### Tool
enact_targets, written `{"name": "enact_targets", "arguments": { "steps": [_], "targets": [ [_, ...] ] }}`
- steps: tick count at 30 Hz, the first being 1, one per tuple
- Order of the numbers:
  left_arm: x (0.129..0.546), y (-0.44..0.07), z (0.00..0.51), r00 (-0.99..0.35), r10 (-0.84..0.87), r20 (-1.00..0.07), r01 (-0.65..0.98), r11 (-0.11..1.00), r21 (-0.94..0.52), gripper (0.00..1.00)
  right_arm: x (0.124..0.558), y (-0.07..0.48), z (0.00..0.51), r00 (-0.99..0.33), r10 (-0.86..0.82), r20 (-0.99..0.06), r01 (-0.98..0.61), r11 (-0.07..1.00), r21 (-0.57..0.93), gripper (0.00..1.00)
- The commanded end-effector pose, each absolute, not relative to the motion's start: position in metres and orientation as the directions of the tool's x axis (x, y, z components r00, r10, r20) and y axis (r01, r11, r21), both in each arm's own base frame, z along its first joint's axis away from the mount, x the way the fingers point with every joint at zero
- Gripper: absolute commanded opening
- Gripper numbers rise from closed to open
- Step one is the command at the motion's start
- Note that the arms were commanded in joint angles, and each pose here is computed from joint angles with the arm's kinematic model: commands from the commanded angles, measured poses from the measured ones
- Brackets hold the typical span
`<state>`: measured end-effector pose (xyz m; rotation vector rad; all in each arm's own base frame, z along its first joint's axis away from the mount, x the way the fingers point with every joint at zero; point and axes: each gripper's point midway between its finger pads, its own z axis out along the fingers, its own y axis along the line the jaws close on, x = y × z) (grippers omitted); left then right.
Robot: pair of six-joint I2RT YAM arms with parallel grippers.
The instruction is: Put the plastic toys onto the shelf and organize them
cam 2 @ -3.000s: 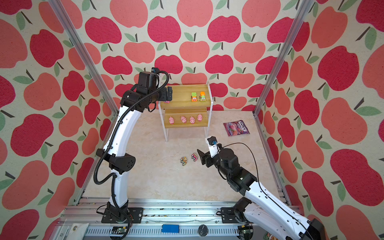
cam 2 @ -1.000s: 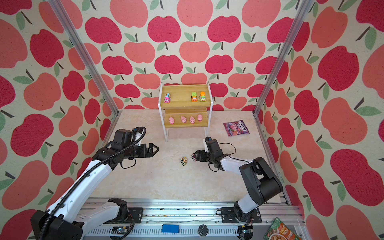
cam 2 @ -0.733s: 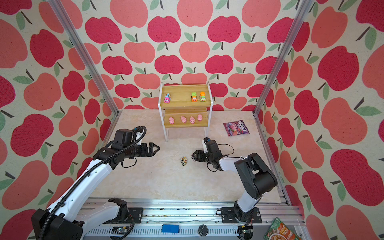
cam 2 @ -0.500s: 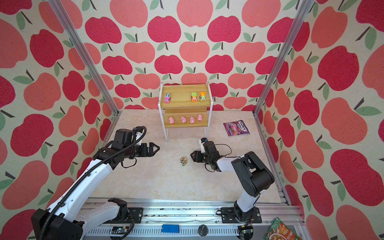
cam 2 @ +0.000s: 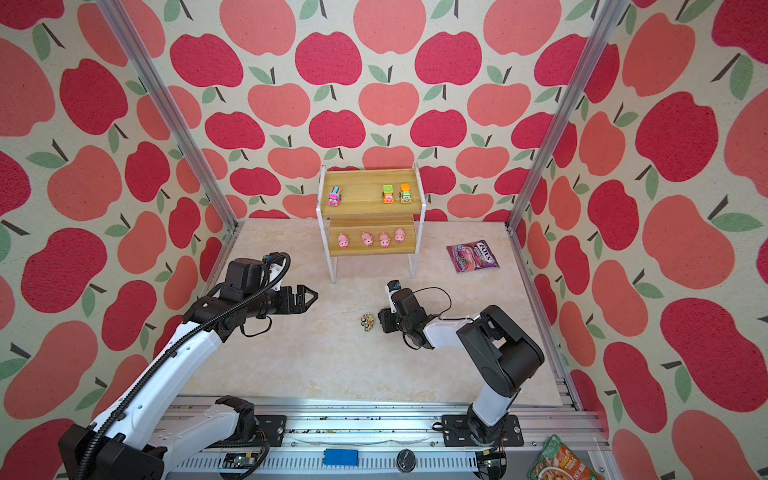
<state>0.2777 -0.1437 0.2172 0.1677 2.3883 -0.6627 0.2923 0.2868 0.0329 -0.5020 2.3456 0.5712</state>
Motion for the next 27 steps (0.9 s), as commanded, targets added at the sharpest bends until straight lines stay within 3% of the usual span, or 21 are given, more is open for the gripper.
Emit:
{"name": "enact_targets", "arguments": {
  "steps": [1,13,27],
  "targets": [
    [0.275,-0.142,0.222,-0.775,-0.056,-0.629,0.273,0.868,-0.414,1.0,0.293,0.273,0.041,-0.656,-0.304,-0.691,-0.494,0.865,0.088,0.35],
    [0.274,-0.145,0.216,-0.777,-0.064,-0.627,0.281,0.855,-0.435,1.0,0.302,0.189,0.077,-0.638,-0.494,-0.591,-0.307,0.867,-0.392,0.34],
    [0.275,-0.151,0.219,-0.768,-0.071,-0.636,0.302,0.836,-0.458,1.0,0.329,0.185,0.083,-0.603,-0.712,-0.36,-0.261,0.602,-0.755,0.34]
  ]
}}
